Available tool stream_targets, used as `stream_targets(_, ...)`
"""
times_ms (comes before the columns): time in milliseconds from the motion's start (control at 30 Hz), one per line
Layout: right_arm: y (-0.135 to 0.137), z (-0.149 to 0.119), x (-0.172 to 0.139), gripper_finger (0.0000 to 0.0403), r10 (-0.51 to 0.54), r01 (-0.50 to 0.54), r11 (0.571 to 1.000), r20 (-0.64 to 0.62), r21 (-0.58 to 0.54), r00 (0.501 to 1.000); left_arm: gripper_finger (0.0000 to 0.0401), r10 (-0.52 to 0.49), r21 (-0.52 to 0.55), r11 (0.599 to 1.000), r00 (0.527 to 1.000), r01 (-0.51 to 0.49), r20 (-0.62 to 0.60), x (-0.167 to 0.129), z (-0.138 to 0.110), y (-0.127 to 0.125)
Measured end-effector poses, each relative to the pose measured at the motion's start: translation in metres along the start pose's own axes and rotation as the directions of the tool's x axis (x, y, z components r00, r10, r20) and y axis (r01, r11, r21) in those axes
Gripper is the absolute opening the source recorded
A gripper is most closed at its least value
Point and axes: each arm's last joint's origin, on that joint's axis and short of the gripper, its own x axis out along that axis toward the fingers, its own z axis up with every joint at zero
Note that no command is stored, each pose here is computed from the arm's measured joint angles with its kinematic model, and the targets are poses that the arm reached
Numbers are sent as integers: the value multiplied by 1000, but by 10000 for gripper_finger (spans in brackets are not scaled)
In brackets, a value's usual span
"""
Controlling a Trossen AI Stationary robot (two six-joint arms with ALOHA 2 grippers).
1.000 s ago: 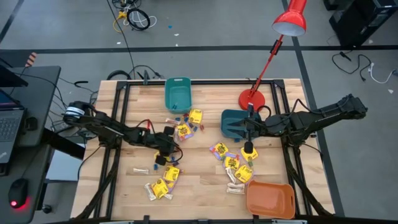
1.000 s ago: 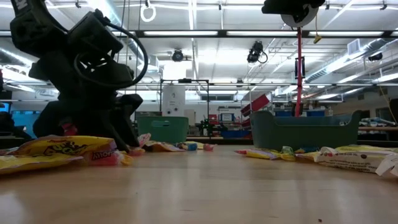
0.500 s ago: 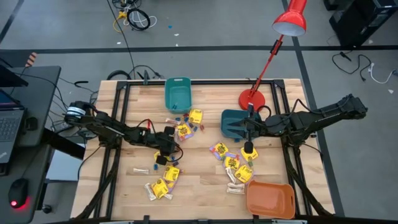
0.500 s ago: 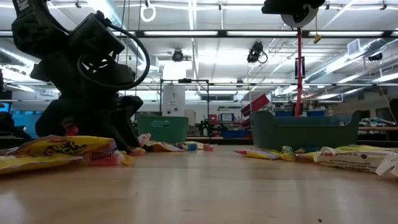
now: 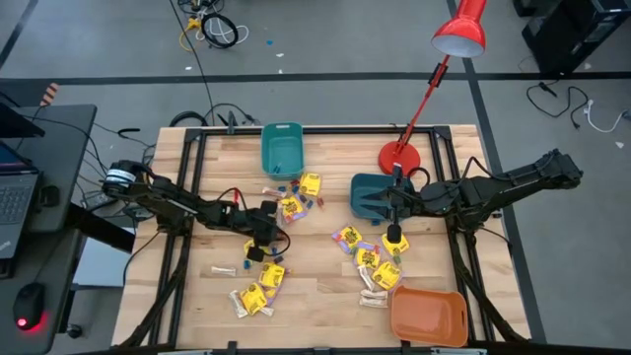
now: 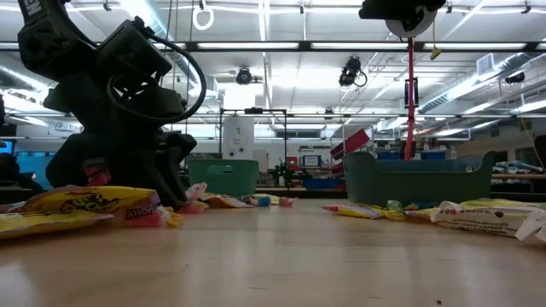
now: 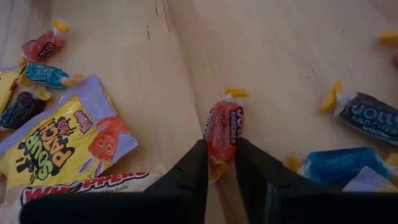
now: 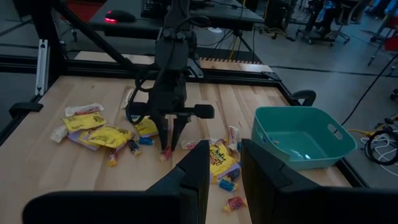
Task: Sort candy
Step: Put the red candy into the green bin
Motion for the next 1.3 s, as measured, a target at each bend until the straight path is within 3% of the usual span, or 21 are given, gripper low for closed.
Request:
stream_targets(800, 0, 0, 0, 77, 0, 0, 1000, 0, 5, 1000, 52, -14, -72, 997, 999, 18, 44, -2, 4, 0)
stream_targets(1300, 0, 0, 0, 77, 0, 0, 1000, 0, 7, 1000, 45, 68, -59, 997, 958, -53, 278, -51, 35, 10)
